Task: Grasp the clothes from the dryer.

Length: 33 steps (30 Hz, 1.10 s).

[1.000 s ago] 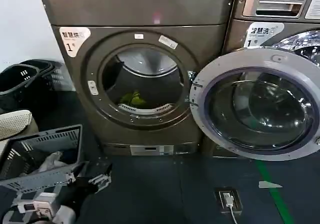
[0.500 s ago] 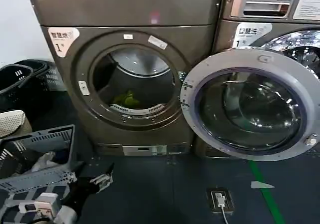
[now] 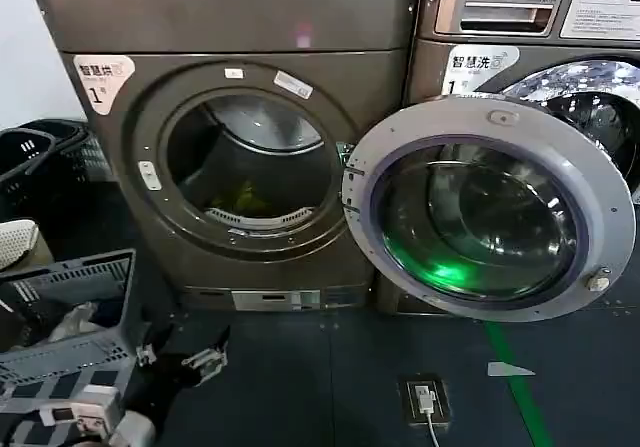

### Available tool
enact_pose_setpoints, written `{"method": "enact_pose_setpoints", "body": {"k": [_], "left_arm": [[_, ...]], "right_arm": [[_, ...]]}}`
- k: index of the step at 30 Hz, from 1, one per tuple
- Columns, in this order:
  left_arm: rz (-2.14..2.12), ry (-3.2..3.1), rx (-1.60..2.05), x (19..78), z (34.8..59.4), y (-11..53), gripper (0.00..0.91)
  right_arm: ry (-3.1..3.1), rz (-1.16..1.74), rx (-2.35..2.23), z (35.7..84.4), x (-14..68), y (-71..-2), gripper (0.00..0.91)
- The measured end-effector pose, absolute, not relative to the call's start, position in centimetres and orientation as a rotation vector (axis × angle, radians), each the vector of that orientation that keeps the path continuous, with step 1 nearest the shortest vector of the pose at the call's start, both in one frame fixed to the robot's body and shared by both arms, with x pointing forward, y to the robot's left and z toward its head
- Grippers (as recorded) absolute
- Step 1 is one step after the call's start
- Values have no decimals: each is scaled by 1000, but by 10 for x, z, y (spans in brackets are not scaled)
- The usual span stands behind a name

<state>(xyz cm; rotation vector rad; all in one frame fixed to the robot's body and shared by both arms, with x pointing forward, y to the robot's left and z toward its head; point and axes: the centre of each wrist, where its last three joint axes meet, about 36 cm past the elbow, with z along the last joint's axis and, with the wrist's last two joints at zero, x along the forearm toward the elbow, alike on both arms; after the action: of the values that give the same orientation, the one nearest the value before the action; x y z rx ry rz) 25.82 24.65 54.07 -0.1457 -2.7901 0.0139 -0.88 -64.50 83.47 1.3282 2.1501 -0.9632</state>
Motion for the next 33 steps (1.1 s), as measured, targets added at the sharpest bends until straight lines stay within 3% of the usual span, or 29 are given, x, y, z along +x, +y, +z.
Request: {"method": "enact_pose_setpoints", "body": {"k": [33], "left_arm": [[-44,-2798,-188,271,538,246,907]], "right_arm": [[2131,-988,1286,839,-19,-644,907]]}}
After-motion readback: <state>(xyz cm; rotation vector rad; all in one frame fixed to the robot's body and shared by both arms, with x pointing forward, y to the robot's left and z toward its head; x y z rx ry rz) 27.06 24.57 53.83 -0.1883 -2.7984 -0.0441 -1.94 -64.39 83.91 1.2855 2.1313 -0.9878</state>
